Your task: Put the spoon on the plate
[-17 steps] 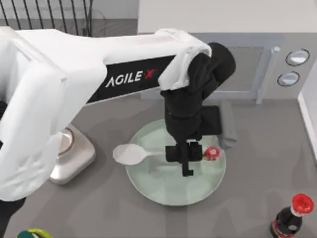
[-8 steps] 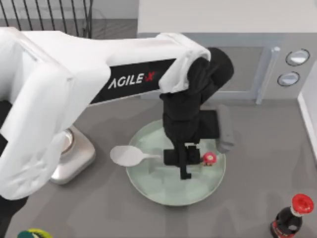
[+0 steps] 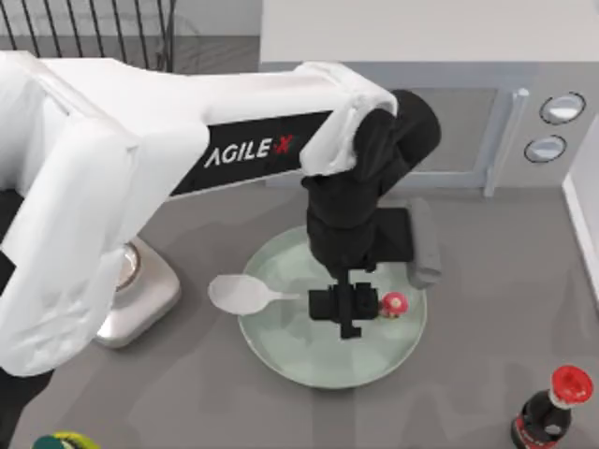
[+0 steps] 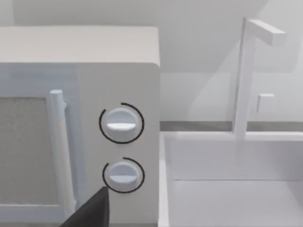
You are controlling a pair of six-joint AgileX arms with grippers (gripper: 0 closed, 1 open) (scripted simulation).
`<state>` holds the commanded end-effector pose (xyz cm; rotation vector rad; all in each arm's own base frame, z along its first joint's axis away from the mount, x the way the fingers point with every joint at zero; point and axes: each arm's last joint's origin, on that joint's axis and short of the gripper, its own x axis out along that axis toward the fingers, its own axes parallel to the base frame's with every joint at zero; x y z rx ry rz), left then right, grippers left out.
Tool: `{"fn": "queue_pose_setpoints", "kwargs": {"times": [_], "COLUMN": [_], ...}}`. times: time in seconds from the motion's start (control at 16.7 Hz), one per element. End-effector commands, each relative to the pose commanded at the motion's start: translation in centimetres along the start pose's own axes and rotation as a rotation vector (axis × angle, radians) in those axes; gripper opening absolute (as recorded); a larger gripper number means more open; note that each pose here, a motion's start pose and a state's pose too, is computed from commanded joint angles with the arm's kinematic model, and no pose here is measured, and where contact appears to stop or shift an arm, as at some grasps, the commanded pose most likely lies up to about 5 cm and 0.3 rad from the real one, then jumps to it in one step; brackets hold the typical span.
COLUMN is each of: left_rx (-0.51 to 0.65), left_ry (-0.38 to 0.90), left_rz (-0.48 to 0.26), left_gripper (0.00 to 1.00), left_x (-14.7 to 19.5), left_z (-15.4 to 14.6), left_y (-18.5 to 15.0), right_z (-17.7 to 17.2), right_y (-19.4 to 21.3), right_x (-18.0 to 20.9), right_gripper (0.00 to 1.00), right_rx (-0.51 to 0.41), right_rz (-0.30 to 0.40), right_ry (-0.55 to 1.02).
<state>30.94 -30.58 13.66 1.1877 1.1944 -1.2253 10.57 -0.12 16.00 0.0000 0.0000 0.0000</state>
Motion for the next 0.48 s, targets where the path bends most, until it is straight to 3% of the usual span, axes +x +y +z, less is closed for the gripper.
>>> {"fn": "queue_pose_setpoints", "kwargs": {"times": [0.12,0.48], "left_rx": [0.0,0.0], "left_ry": [0.0,0.0], "left_rz": [0.0,0.0], "left_gripper": [0.98,1.0], "left_x": [0.0,0.0], "left_z": [0.0,0.0], "left_y": [0.0,0.0], "right_z": [0.0,0.0], "right_y": [0.0,0.0], "right_x": [0.0,0.0], "right_gripper": [1.0,1.0], "right_rx": [0.0,0.0], "right_rz": [0.0,0.0], "right_ry": [0.0,0.0]}}
